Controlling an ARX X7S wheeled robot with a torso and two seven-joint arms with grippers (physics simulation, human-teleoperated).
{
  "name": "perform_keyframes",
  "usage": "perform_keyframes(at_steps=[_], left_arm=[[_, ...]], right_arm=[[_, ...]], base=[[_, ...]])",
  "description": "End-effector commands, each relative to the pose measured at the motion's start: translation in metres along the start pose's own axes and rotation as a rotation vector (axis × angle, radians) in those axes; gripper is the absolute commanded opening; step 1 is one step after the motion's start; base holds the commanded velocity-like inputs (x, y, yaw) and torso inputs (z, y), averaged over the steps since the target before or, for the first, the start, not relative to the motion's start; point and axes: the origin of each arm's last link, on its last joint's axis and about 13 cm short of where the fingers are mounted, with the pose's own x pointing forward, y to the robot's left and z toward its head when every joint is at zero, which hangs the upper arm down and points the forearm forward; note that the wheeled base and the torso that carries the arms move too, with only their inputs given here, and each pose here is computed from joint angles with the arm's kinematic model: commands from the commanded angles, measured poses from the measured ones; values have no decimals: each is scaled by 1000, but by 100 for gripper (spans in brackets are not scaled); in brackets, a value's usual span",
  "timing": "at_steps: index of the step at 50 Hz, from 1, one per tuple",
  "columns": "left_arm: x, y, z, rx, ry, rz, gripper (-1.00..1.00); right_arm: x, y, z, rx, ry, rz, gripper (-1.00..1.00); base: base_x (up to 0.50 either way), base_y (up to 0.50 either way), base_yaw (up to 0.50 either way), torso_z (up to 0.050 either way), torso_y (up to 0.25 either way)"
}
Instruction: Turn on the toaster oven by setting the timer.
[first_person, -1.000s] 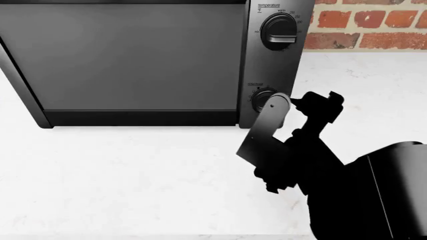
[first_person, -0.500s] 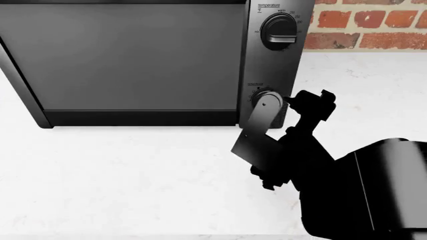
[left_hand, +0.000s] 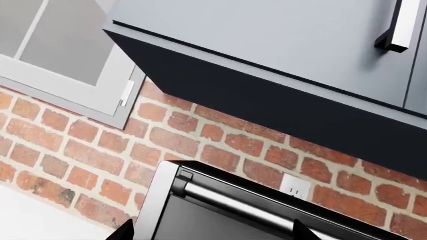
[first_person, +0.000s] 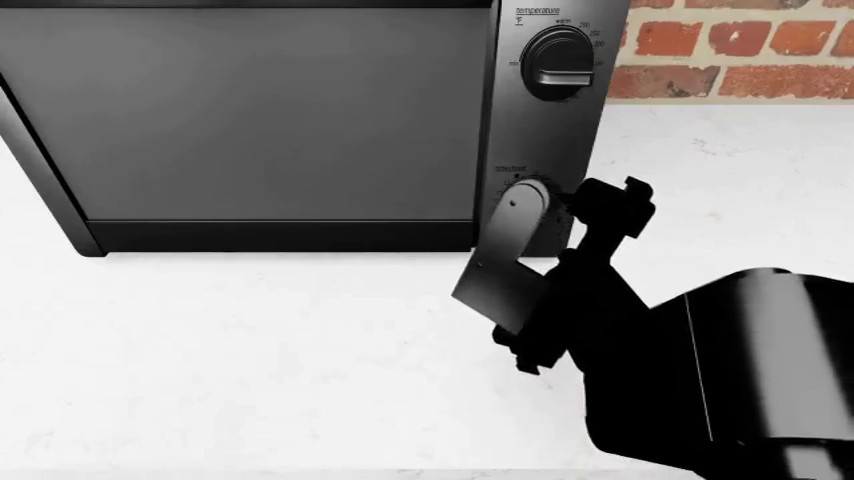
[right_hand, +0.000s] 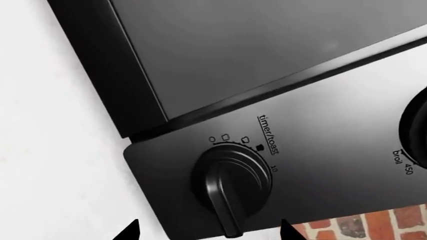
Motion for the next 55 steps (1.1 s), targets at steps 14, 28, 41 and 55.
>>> perform_keyframes(at_steps=[14,28,41,55], left_arm=[[0,1,-1,-3,2,3,100],[-2,2,-1,0,4,7,100],[-1,2,-1,-2,5,9,100],[0,2,-2,-2,4,11,100]], right_arm=[[11,1,-1,5,19,9,100],[13,-1,-2,9,45,-20,100],[12,-2,0,9,43,-24,100],[18,-3,2,7,42,-41,100]], base=[[0,0,0,0,0],[0,0,0,0,0],[0,0,0,0,0],[0,0,0,0,0]])
